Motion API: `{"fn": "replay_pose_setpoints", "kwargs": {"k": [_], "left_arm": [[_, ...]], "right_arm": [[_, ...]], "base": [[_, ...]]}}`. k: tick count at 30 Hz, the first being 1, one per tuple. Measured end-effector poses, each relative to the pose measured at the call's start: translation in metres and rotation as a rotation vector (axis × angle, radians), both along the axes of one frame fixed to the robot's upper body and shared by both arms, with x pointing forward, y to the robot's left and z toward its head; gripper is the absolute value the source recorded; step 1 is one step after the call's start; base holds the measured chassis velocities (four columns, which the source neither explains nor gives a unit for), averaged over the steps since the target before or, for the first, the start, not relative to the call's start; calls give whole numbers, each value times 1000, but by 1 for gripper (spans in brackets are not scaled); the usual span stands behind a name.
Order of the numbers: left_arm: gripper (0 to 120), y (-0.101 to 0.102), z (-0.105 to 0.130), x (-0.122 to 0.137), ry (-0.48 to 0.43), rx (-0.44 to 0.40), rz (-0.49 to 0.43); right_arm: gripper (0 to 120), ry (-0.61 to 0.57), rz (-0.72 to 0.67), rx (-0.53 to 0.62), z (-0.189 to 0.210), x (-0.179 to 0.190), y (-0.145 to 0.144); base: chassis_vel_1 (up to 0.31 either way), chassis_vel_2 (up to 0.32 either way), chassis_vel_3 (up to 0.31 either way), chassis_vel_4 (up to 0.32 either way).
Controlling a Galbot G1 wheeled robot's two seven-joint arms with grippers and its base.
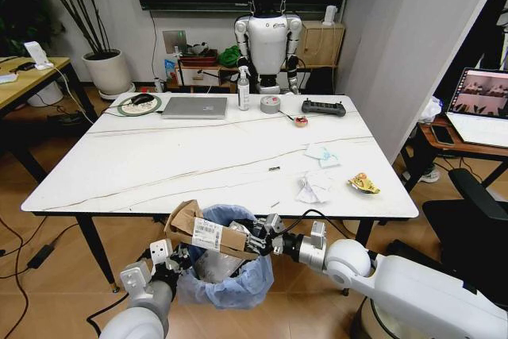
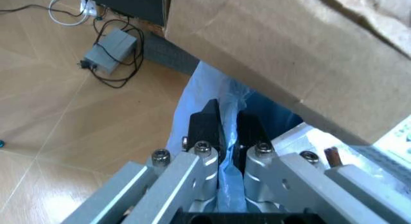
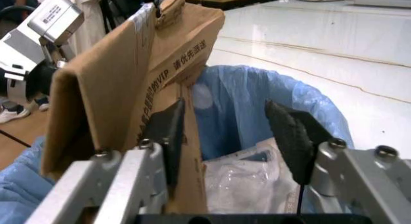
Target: Pick up the trash bin and place the trash from the table into it.
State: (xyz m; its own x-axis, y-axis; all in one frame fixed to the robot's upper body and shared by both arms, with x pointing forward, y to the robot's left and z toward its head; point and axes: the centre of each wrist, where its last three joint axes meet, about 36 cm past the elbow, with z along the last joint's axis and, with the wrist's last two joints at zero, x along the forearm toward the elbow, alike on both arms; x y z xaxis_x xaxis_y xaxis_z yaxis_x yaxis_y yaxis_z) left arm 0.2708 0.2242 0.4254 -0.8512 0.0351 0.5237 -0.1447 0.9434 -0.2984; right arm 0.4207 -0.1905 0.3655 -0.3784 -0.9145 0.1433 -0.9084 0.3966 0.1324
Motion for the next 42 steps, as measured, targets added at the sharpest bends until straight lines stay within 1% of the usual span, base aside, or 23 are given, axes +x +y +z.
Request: {"fn": "replay_pose_setpoints", "kwargs": {"k": [1, 3, 4, 7, 8, 9, 10, 12, 14, 18, 25, 29, 30, 31, 32, 34, 35, 37, 42], "left_arm": [[0, 0, 0, 0, 0, 0, 0], [0, 0, 0, 0, 1, -1, 0], [0, 0, -1, 0, 1, -1, 0], [0, 0, -2, 0, 3, 1, -1], [0, 0, -2, -1, 4, 1, -1], [0, 0, -2, -1, 4, 1, -1], [0, -1, -2, -1, 4, 1, -1], [0, -1, -2, -1, 4, 0, -2], [0, -1, -2, -1, 5, 0, -2], [0, -1, -3, -2, 7, 1, -2], [0, -2, -3, -4, 9, 1, -3], [0, -3, -3, -6, 11, 1, -5], [0, -3, -3, -6, 11, 1, -5], [0, -3, -3, -6, 11, 1, -6], [0, -3, -3, -7, 11, 1, -6], [0, -3, -2, -7, 9, 1, -6], [0, -3, -2, -7, 8, 0, -7], [0, -3, -2, -7, 8, 0, -7], [0, -3, 1, -8, 3, -1, -7]], "right_arm": [[49, 0, 0, 0, 0, 0, 0], [56, -3, -2, 3, 1, 1, 0], [58, -5, -4, 4, 2, 1, 0], [75, -13, -8, 10, 7, 6, -1], [79, -15, -10, 13, 9, 7, -2], [79, -15, -10, 13, 9, 7, -2], [81, -16, -10, 15, 11, 8, -2], [91, -19, -12, 21, 14, 9, -1], [97, -23, -14, 22, 16, 10, -2], [100, -29, -17, 28, 19, 13, -2], [100, -48, -44, 53, 30, 25, -1], [100, -67, -129, 87, 44, 39, 0], [100, -67, -129, 87, 44, 39, 0], [100, -63, -168, 85, 47, 41, 0], [100, -60, -188, 81, 49, 42, 0], [100, -52, -283, 52, 54, 46, 2], [100, -50, -306, 35, 55, 50, 3], [100, -50, -317, 21, 55, 54, 3], [100, -74, -315, -55, 55, 96, 0]], "base": [[0, 0, 0, 0], [0, 0, 0, 0], [0, 0, 0, 0], [0, 0, 0, 0], [0, 0, 0, 0], [0, 0, 0, 0], [0, 0, 0, 0], [0, 0, 0, 0], [0, 0, 0, 0], [0, 0, 0, 0], [0, 0, 0, 0], [0, 0, 0, 0], [0, 0, 0, 0], [0, 0, 0, 0], [0, 0, 0, 0], [0, 0, 0, 0], [0, 0, 0, 0], [0, 0, 0, 0], [0, 0, 0, 0]]}}
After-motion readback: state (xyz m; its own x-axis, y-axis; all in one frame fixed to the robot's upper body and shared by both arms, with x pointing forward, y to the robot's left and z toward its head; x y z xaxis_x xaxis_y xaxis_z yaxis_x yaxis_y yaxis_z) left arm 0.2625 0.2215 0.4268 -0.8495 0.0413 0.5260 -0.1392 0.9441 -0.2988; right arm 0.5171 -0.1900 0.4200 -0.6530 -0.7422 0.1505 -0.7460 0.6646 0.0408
